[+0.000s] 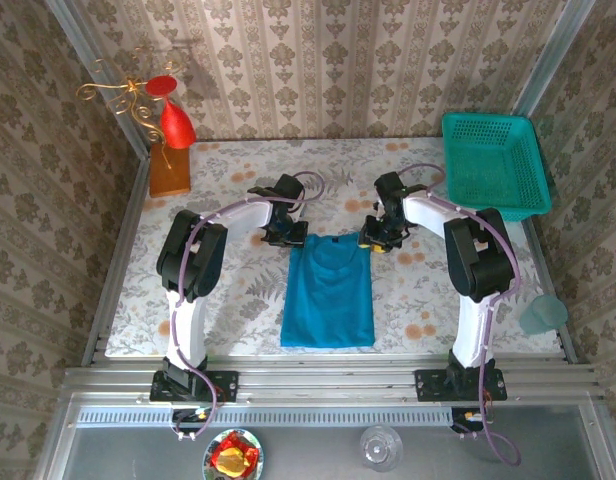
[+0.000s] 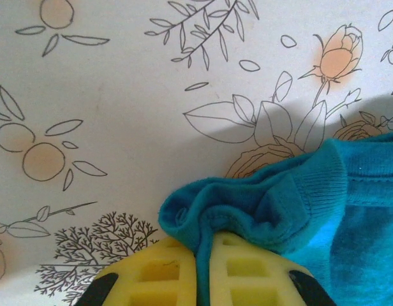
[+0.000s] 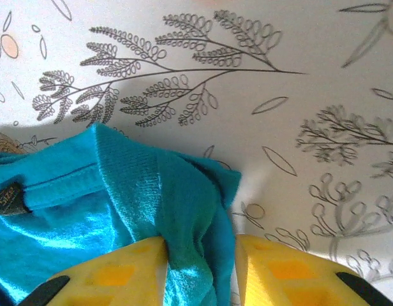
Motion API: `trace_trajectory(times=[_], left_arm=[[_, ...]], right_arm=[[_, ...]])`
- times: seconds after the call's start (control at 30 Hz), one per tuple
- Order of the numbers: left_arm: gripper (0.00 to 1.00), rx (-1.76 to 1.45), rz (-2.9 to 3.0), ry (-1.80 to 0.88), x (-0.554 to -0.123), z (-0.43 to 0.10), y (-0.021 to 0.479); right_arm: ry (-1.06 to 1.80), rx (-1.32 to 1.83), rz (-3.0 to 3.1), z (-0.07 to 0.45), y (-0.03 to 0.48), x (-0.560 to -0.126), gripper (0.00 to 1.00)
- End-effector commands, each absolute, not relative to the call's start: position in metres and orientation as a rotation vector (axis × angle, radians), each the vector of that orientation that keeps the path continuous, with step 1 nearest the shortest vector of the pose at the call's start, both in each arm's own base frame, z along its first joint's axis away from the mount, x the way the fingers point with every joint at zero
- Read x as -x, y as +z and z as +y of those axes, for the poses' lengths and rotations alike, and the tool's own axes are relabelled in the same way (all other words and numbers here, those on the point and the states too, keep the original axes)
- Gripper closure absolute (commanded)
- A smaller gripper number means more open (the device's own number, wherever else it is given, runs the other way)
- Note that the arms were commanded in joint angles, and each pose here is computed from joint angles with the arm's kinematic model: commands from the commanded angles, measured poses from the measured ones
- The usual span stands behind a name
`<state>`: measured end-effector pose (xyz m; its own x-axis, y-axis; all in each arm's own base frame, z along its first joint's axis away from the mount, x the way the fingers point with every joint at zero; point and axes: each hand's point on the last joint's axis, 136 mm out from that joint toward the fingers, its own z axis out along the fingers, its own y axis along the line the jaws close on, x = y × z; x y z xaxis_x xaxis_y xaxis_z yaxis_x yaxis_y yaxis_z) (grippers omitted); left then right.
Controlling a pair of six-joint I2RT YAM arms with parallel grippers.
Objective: Fold the inside-out t-shirt
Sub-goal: Fold the T-shirt at the center of the table.
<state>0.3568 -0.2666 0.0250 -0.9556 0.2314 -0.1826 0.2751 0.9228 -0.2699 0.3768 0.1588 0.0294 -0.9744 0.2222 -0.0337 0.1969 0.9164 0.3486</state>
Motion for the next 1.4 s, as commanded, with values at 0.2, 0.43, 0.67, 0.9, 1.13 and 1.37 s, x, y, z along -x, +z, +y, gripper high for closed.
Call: trace_trajectory(times=[0.2, 0.43, 0.67, 0.9, 1.13, 1.37], left_arm=[[1.00, -0.427, 3.010, -0.386, -0.334, -0.256, 0.021], [1.00, -0.428, 3.014, -0.385, -0.333, -0.255, 0.020], [1.00, -0.418, 3.015, -0.389, -0.331, -0.254, 0.018], [1.00, -0.417, 3.014, -0.389, -0.331, -0.254, 0.017], [1.00, -0.415, 3.010, -0.386, -0.333, -0.253, 0.016], [1.00, -0.335, 2.910, -0.525, -0.352, -0.252, 0.033]], right_arm=[[0.362, -0.270, 3.025, 0.159, 0.027, -0.382, 0.58], [0.315, -0.244, 3.076, 0.169, 0.003, -0.382, 0.57], [0.280, -0.233, 3.094, 0.173, -0.005, -0.379, 0.59], [0.271, -0.244, 3.049, 0.171, 0.007, -0.385, 0.70], [0.321, -0.251, 3.018, 0.174, 0.016, -0.388, 0.86], [0.374, -0.231, 2.892, 0.173, 0.052, -0.403, 1.00]])
